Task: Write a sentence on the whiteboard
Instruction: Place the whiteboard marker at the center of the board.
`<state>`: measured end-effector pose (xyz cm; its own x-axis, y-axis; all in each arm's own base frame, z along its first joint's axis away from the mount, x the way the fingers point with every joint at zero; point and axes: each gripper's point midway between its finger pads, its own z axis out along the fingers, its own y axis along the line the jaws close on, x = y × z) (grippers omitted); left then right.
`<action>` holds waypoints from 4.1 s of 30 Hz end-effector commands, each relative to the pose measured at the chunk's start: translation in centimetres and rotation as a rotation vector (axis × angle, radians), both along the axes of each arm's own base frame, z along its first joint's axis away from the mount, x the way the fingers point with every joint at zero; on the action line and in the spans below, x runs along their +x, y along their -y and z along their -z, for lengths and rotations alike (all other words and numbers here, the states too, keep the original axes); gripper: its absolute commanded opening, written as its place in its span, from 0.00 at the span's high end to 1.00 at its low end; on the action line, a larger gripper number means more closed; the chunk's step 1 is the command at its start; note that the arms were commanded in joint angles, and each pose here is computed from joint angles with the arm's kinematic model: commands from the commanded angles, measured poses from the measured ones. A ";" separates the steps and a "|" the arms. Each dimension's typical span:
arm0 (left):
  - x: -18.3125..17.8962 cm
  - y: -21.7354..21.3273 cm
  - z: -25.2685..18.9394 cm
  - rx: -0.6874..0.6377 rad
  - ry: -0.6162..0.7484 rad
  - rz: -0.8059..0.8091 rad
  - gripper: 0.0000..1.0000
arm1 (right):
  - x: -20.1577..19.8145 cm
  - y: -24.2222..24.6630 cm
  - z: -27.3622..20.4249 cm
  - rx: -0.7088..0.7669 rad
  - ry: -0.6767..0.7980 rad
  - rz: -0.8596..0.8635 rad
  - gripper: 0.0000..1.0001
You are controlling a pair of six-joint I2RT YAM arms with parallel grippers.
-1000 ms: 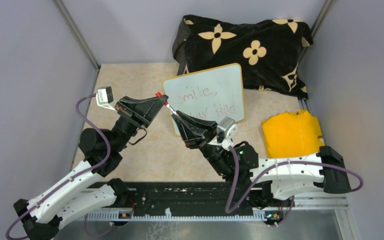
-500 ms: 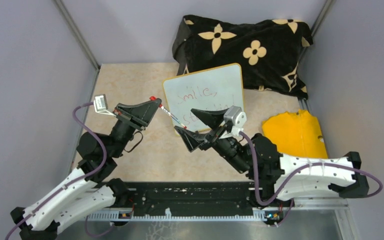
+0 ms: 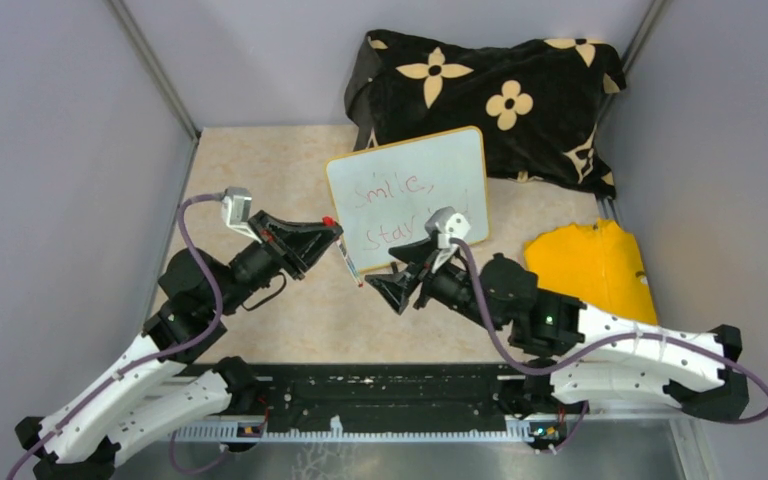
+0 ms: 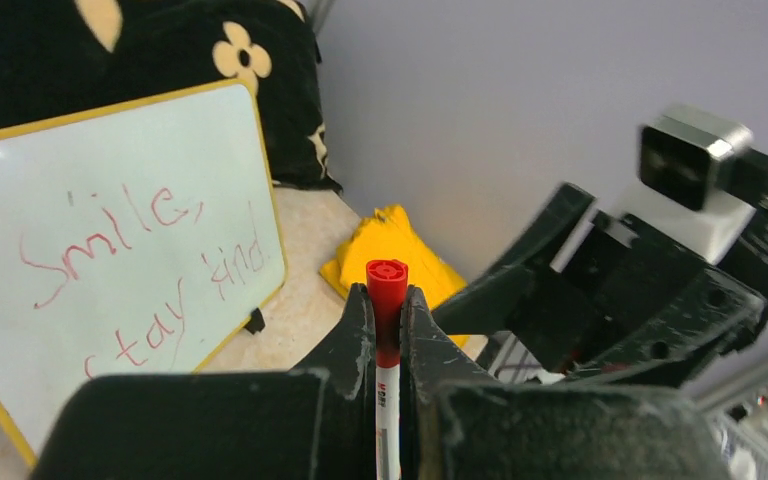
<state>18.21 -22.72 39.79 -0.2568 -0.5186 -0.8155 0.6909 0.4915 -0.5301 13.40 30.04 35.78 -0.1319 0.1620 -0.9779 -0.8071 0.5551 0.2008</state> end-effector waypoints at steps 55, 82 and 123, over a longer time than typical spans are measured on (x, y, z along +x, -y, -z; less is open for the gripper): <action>0.2 2.3 7.1 0.196 -0.172 0.079 1.00 | 0.7 -2.9 4.9 0.054 -0.196 -0.139 0.60; 14.1 -15.2 33.5 0.965 -1.039 -0.474 1.00 | 7.2 7.8 15.1 -0.177 -0.305 0.483 0.34; 14.8 -15.5 41.3 1.062 -1.165 -0.412 0.88 | 7.1 10.1 11.6 -0.118 -0.225 0.510 0.38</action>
<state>34.39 -7.73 1.79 -0.9167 -0.0811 -0.3913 -0.0916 0.9958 0.0081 20.16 20.18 21.51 -0.3036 0.0743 -0.9499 -0.3889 0.9005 0.1948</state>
